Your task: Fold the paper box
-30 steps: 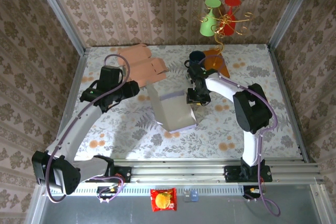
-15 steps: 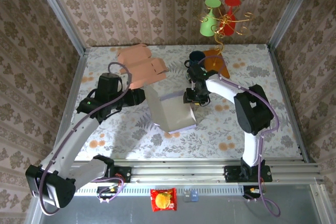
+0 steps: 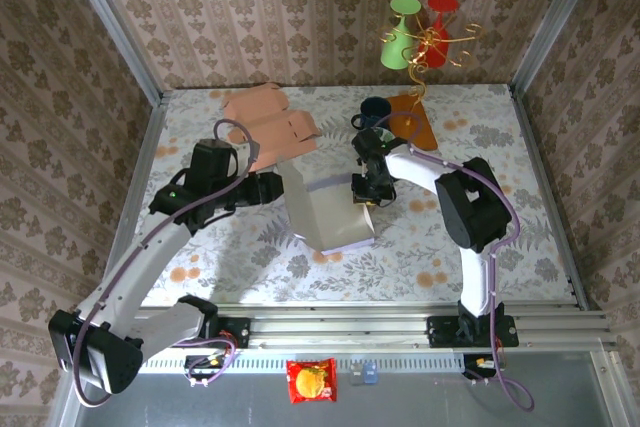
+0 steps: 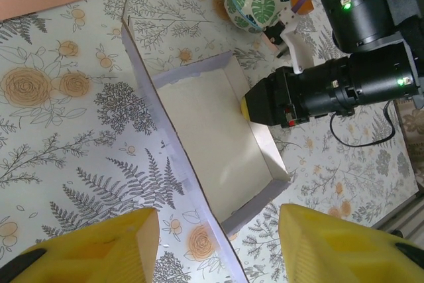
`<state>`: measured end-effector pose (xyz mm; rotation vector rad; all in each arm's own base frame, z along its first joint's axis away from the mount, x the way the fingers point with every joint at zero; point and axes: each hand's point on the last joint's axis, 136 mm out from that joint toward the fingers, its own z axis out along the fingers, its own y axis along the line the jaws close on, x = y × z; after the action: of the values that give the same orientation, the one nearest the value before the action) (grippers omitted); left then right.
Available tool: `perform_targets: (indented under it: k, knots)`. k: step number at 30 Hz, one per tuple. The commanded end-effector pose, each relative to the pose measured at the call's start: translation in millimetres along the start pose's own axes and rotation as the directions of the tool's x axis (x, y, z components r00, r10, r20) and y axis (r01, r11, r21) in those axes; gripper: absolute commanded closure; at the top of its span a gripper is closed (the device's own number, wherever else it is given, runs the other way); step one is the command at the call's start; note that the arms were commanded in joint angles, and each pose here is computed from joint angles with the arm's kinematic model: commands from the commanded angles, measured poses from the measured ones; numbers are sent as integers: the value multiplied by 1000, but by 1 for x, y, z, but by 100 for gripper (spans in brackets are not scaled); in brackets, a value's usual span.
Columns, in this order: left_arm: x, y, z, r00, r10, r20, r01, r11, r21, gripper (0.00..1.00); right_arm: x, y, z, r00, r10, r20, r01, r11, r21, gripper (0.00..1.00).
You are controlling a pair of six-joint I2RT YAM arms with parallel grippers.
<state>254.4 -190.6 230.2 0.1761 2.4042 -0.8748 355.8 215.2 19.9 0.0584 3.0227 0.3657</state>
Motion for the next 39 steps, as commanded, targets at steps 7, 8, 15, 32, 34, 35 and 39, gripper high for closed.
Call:
perform_targets:
  k: [7, 8, 15, 32, 34, 35, 39]
  knots:
    - [-10, -9, -11, 999, 42, 26, -42, 999, 2, 49, 23, -24, -20, 922, 373, 106, -377, 926, 16, 100]
    - [-10, -9, -13, 998, 45, 32, -45, 999, -1, 49, 27, -26, -24, 891, 438, 122, -441, 898, 0, 100]
    - [-7, -10, -16, 998, 53, 35, -54, 999, 10, 49, 81, -48, -45, 588, 773, 238, -796, 605, 3, 100]
    - [43, -22, 10, 994, 90, -54, -85, 992, 90, 50, 130, 1, -19, 230, 963, 140, -966, 244, -92, 71]
    - [50, -23, 16, 995, 87, -59, -81, 992, 98, 50, 135, -3, -19, 238, 960, 145, -964, 252, -82, 64]
    - [53, -23, 19, 994, 85, -63, -78, 992, 99, 50, 138, -6, -18, 239, 960, 144, -964, 252, -79, 62]
    - [67, -22, 36, 992, 82, -92, -74, 993, 93, 50, 137, -14, -29, 300, 942, 154, -945, 315, -85, 57]
